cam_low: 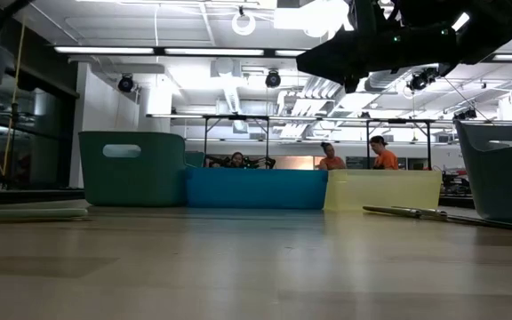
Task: Sort silverware by color (type)
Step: Put the gold knife into the yellow bin
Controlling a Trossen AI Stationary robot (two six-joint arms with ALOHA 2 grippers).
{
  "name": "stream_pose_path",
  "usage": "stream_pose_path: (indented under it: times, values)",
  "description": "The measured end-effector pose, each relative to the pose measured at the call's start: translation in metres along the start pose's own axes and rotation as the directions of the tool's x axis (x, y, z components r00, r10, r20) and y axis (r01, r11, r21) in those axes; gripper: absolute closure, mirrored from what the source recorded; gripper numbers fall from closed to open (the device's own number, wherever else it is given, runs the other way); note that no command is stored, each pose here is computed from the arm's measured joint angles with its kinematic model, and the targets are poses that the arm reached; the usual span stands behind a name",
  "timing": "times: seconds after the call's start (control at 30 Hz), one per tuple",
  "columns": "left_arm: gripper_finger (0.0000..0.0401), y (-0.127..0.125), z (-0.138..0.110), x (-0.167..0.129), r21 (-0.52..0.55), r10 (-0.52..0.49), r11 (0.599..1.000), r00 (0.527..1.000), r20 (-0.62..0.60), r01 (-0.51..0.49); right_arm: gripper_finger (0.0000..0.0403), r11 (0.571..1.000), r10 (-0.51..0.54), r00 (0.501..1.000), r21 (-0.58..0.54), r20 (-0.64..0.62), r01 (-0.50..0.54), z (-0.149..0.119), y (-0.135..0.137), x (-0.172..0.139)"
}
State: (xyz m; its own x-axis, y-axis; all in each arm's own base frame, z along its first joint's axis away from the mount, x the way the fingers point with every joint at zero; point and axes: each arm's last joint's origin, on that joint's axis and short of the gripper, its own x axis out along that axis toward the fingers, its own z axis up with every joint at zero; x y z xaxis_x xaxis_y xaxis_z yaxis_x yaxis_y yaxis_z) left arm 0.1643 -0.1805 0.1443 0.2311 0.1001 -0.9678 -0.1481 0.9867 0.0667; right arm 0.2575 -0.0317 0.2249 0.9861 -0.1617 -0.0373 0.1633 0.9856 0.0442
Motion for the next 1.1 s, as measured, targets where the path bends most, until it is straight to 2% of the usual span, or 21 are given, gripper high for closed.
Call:
stream_pose_path:
  times: [0.2, 0.43, 0.57, 0.7, 0.87, 1.1]
  values:
    - [0.0270, 0.002, -0.003, 0.003, -0.068, 0.044, 0.997, 0.998, -0.040, -0.047, 0.0304, 1.000, -0.001, 1.000, -0.001, -0.009, 0.001, -0.001, 0.000, 0.000]
    - [0.0270, 0.002, -0.002, 0.001, -0.116, 0.020, 0.993, 0.998, -0.052, -0.026, 0.0304, 1.000, 0.000, 1.000, -0.002, -0.008, 0.000, -0.001, 0.000, 0.000]
    - [0.0270, -0.004, 0.005, -0.007, -0.106, 0.003, 0.994, 1.000, -0.012, -0.004, 0.0304, 1.000, 0.000, 1.000, -0.002, -0.008, 0.000, -0.001, 0.000, 0.000]
    - [0.0270, -0.003, 0.008, -0.011, -0.103, 0.037, 0.994, 0.999, -0.001, -0.037, 0.0304, 1.000, -0.001, 1.000, -0.002, -0.008, 0.001, -0.001, 0.000, 0.000]
    - [0.0270, 0.005, 0.006, -0.011, -0.169, 0.108, 0.979, 0.993, -0.044, -0.114, 0.0304, 1.000, 0.000, 1.000, -0.002, -0.008, 0.000, -0.001, 0.000, 0.000]
    - [0.0270, 0.003, 0.011, -0.010, -0.168, 0.077, 0.983, 0.997, -0.023, -0.079, 0.0304, 1.000, 0.000, 1.000, -0.002, -0.008, 0.000, -0.001, 0.000, 0.000]
